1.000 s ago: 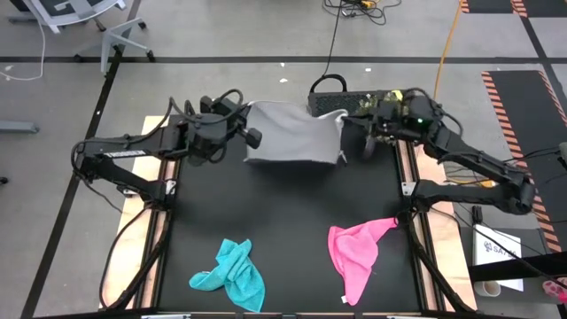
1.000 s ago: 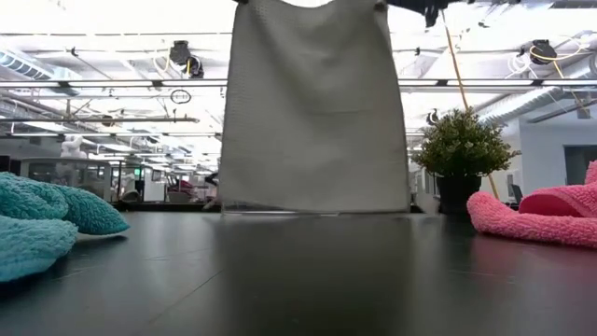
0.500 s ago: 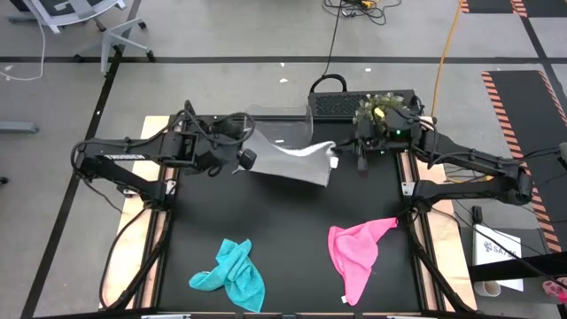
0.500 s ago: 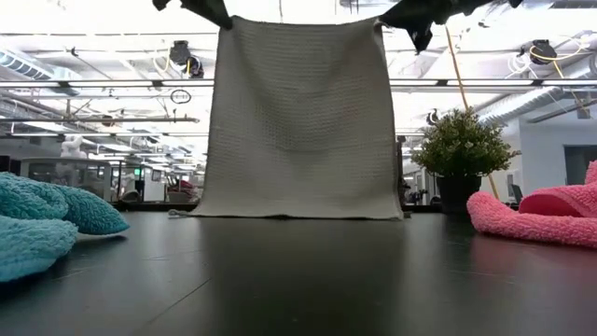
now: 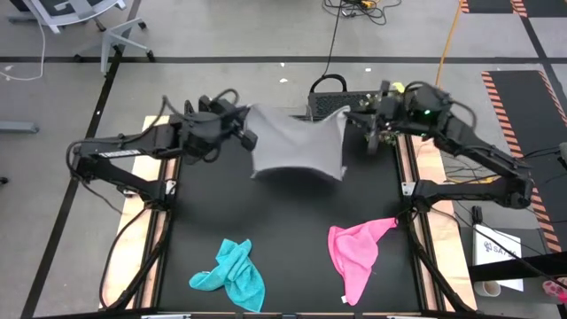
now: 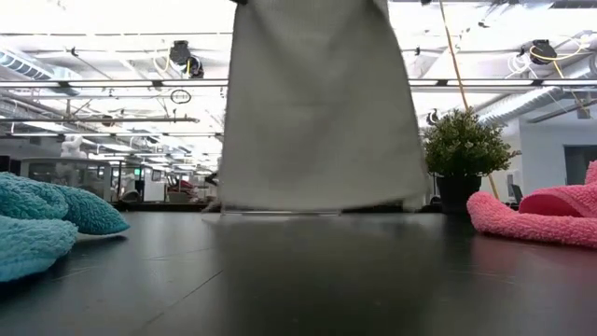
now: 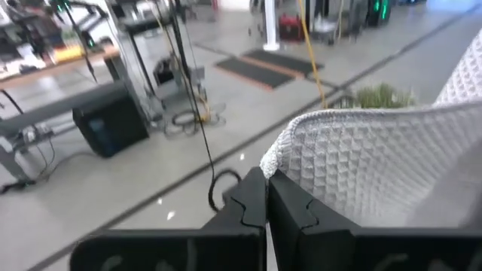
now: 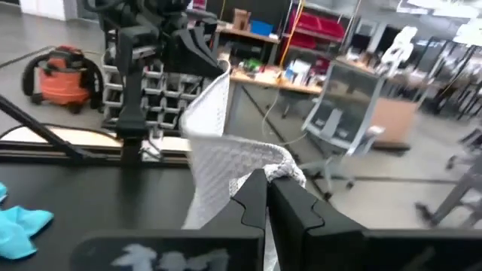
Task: Fold microfiber towels
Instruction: Fold the gray microfiber cloth
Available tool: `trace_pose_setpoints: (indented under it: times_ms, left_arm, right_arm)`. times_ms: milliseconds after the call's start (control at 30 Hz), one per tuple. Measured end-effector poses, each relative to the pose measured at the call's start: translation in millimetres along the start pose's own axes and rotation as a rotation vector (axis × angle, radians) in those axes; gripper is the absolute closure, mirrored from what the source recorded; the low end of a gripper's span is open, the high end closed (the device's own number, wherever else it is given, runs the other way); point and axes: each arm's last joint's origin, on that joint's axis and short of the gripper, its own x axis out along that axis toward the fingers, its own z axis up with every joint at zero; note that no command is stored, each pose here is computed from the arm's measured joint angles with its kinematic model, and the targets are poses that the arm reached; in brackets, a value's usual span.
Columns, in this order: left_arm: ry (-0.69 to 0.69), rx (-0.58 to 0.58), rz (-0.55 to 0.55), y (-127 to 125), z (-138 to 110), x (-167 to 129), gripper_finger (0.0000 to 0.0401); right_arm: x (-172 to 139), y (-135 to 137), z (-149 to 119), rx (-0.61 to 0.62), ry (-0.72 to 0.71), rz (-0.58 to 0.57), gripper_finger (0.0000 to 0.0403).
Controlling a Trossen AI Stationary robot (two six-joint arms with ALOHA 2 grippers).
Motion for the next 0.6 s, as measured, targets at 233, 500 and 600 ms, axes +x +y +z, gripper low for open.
trace_pose_setpoints:
  times_ms: [233, 500, 600]
  left_arm:
    - [-0.081, 0.007, 0.065, 29.1, 16.5, -13.3, 0.0401]
    - [-0.055, 0.003, 0.036, 31.3, 14.0, -12.4, 0.0401]
    - [-0.012, 0.015, 0.044, 30.4, 8.3, -9.4, 0.0401]
  right_arm:
    - [-9.9, -10.3, 10.6, -0.062, 0.068, -0.037, 0.0403]
    - [3.4, -23.5, -4.1, -0.069, 0.17, -0.064, 0.0403]
    - [9.9, -27.6, -9.8, -0.07, 0.204, -0.066, 0.0403]
